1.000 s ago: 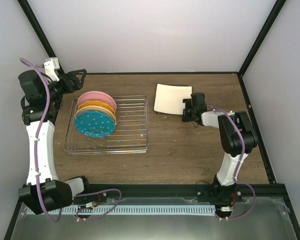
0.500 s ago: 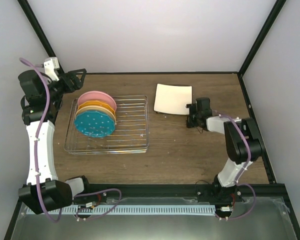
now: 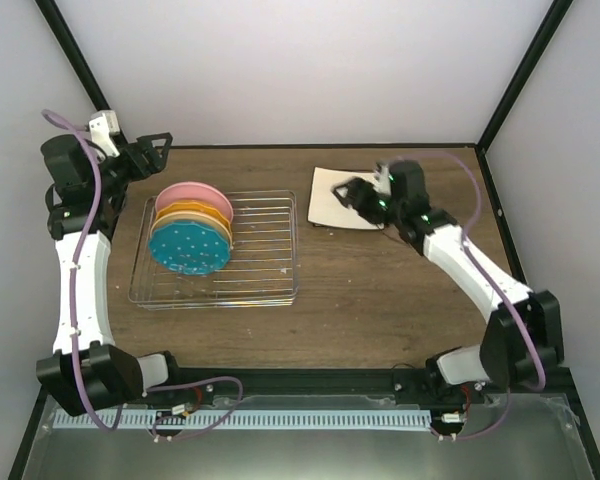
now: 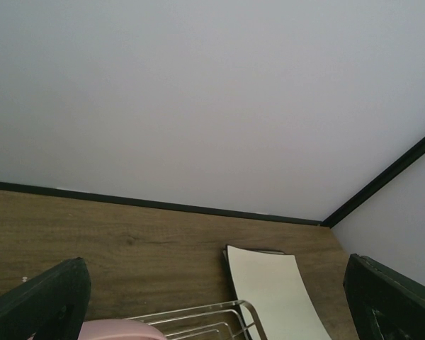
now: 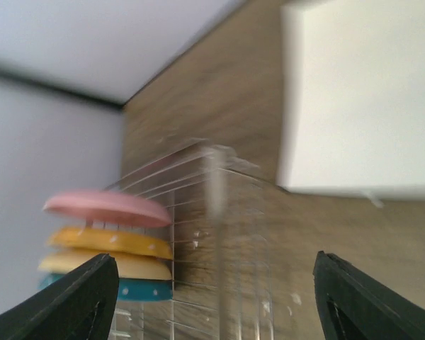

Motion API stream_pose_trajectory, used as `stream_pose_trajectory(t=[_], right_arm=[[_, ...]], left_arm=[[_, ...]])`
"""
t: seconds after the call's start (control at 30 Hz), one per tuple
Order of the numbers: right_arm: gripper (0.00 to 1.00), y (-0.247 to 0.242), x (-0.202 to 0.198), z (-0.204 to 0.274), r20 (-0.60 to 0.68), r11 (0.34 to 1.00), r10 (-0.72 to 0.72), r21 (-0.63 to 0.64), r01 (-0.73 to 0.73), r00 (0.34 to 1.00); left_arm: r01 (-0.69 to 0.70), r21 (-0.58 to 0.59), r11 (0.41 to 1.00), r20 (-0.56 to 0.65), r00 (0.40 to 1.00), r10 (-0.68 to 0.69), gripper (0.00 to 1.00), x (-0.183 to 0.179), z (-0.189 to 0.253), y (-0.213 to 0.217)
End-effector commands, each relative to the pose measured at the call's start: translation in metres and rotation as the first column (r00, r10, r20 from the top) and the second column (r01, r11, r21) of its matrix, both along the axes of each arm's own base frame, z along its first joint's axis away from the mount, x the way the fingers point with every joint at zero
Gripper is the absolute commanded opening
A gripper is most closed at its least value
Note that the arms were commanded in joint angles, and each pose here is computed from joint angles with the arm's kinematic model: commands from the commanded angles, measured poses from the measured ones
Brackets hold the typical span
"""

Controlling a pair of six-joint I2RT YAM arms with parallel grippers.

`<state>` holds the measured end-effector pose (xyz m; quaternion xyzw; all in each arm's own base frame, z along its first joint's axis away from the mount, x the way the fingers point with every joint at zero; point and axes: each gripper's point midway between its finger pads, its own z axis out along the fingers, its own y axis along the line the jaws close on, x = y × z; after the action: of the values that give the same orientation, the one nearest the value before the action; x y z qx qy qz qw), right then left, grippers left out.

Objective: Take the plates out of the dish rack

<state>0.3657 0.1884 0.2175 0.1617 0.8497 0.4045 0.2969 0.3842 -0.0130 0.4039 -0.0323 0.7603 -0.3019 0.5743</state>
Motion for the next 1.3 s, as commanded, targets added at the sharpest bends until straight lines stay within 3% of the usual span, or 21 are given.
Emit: stream_pose_trajectory(t=[0.0, 0.1, 0.2, 0.3, 0.37, 0.7, 1.27], right_arm=[[0.76, 0.106, -0.006, 0.075, 0.431, 0.828, 0.547, -0.405, -0.388, 0.718], [0.76, 0.178, -0.025, 0.092, 0.531, 0.705, 0.709, -0.567, -0.427, 0.464], [0.71, 0.236, -0.046, 0.096, 0.553, 0.615, 0.786, -0.652, -0.444, 0.277], [0.61, 0.279, -0.069, 0.087, 0.548, 0.548, 0.825, -0.711, -0.441, 0.141], [0.56, 0.299, -0.082, 0.082, 0.556, 0.536, 0.826, -0.722, -0.437, 0.093], [0.54, 0.343, -0.092, 0.069, 0.597, 0.574, 0.802, -0.764, -0.295, 0.014], [0.56, 0.372, -0.071, 0.033, 0.546, 0.527, 0.838, -0.807, -0.266, 0.002]], left_arm=[[-0.011, -0.011, 1.0, 0.016, 1.0, 0.011, 1.0, 0.015, 0.006, 0.004], [-0.017, -0.018, 1.0, 0.002, 1.0, 0.017, 1.0, 0.02, 0.003, 0.006], [-0.018, -0.019, 1.0, -0.01, 1.0, 0.018, 1.0, 0.019, 0.0, 0.006], [-0.02, -0.015, 1.0, -0.017, 1.0, 0.02, 1.0, 0.016, -0.003, 0.005], [-0.028, -0.018, 0.999, -0.018, 0.999, 0.028, 1.0, 0.015, -0.004, 0.006], [-0.017, -0.041, 0.999, -0.023, 1.0, 0.016, 1.0, 0.011, -0.009, 0.004], [0.001, -0.046, 0.999, -0.013, 1.0, -0.001, 1.0, 0.009, -0.011, 0.0]])
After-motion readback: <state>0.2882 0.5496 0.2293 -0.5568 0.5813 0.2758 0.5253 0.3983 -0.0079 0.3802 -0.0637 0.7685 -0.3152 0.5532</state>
